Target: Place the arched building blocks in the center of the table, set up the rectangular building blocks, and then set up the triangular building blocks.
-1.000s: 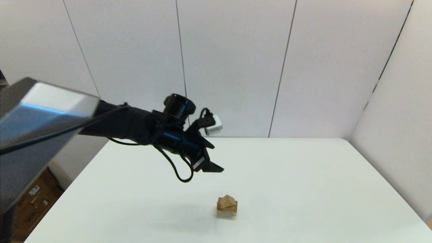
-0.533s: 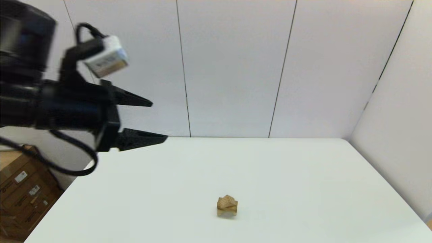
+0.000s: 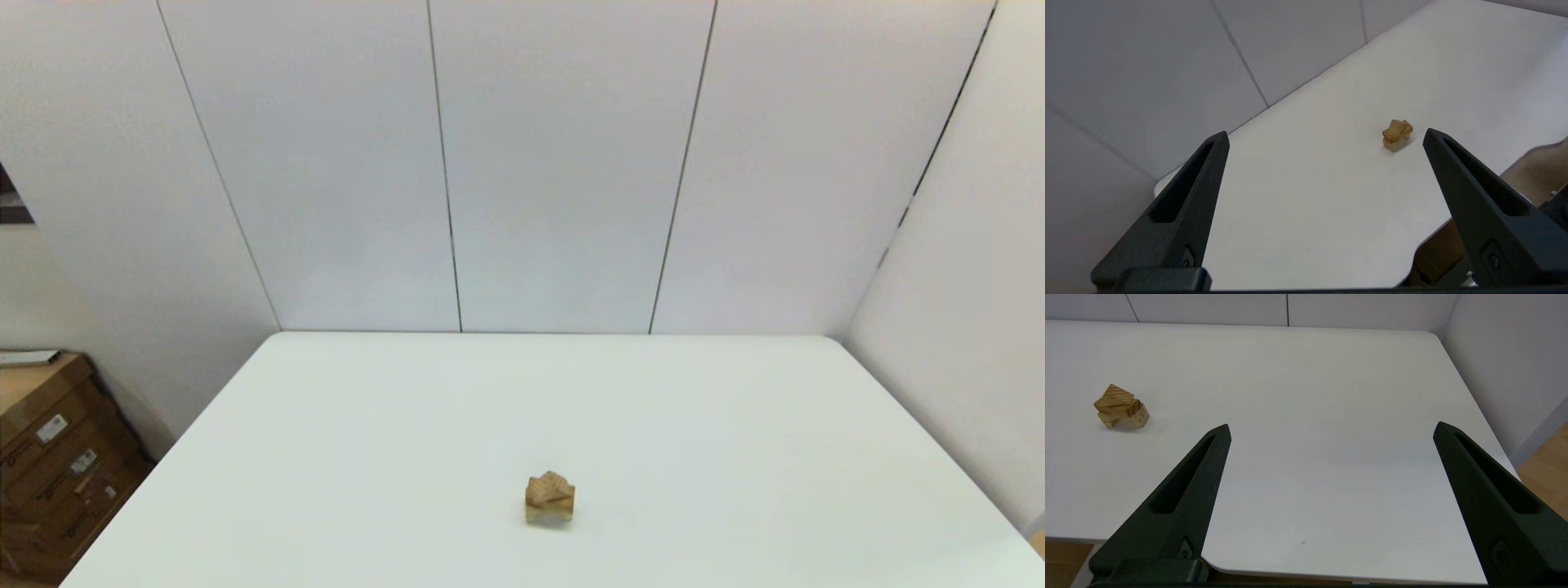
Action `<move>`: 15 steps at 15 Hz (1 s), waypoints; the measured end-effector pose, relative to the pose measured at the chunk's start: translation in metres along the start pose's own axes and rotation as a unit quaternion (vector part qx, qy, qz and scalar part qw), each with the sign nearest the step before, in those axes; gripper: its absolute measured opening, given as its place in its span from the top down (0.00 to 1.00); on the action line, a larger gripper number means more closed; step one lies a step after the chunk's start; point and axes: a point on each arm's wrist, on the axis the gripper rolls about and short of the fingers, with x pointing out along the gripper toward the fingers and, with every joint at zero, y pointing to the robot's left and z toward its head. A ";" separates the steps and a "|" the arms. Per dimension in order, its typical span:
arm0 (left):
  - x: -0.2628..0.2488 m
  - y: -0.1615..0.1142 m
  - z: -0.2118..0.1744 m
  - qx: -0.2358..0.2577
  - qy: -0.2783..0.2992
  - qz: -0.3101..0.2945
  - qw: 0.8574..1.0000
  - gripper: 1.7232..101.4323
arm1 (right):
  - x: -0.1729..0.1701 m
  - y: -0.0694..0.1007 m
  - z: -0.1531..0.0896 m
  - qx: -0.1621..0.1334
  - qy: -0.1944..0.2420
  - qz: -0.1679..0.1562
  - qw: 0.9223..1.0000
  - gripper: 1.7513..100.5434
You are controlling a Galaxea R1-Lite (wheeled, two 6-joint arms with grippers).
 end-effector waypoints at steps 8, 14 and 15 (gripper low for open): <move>-0.040 -0.060 -0.107 -0.035 -0.029 0.108 0.993 0.04 | 0.000 0.000 0.000 0.000 0.000 0.000 1.000 0.03; -0.012 -0.061 -0.166 -0.094 -0.026 0.189 0.977 0.04 | 0.000 0.000 0.000 0.001 0.000 0.000 1.000 0.03; -0.004 -0.059 -0.177 -0.094 -0.025 0.201 0.975 0.04 | 0.000 0.000 0.000 0.000 0.000 0.000 1.000 0.03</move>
